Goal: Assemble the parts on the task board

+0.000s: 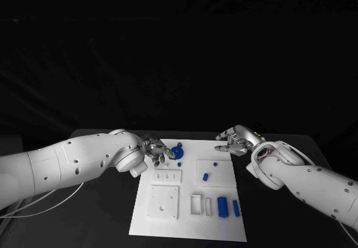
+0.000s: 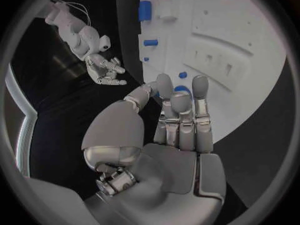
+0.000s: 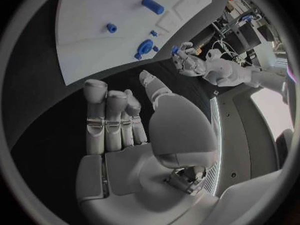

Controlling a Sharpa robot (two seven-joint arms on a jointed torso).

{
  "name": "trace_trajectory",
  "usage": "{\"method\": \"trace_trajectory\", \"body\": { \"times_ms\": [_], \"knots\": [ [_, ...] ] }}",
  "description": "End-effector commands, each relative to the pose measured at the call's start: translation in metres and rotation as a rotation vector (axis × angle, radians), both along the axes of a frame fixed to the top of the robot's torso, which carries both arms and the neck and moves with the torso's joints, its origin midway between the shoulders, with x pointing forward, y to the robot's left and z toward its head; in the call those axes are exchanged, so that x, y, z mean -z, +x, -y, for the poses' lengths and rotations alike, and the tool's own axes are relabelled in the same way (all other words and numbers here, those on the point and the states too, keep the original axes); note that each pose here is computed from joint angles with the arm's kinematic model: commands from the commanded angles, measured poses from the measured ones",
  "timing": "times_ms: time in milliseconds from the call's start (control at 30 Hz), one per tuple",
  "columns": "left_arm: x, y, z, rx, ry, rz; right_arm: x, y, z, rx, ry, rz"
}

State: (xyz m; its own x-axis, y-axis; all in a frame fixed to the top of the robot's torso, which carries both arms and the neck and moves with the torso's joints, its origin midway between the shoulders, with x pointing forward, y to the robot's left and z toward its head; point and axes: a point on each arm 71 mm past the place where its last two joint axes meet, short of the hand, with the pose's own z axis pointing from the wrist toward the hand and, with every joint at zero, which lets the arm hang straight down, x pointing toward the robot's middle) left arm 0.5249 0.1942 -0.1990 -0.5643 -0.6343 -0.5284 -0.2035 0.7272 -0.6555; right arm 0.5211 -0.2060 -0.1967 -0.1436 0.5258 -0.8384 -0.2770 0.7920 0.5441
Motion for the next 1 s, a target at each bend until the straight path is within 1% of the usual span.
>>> {"method": "trace_trajectory", "body": {
  "times_ms": [33, 133, 300, 367, 500, 733, 1000],
  "knots": [
    [0.0041, -0.0062, -0.003, -0.011, 0.048, 0.008, -0.001, 0.004, 0.007, 0.042, 0.123, -0.013],
    [0.0089, -0.0120, -0.005, -0.012, 0.064, 0.003, -0.004, 0.009, 0.010, 0.065, 0.159, -0.014],
    [0.0191, -0.0218, -0.006, -0.015, 0.086, -0.003, -0.012, 0.022, 0.018, 0.115, 0.232, 0.001],
    [0.0222, -0.0241, -0.006, -0.016, 0.094, -0.001, -0.014, 0.026, 0.021, 0.132, 0.259, 0.004],
    [0.0312, -0.0291, -0.006, -0.013, 0.121, 0.016, -0.018, 0.034, 0.027, 0.172, 0.327, 0.004],
    [0.0408, -0.0317, -0.004, 0.002, 0.174, 0.054, -0.021, 0.038, 0.028, 0.190, 0.366, 0.006],
    [0.0501, -0.0320, -0.001, 0.008, 0.204, 0.064, -0.022, 0.039, 0.027, 0.191, 0.377, 0.006]
  ]
}}
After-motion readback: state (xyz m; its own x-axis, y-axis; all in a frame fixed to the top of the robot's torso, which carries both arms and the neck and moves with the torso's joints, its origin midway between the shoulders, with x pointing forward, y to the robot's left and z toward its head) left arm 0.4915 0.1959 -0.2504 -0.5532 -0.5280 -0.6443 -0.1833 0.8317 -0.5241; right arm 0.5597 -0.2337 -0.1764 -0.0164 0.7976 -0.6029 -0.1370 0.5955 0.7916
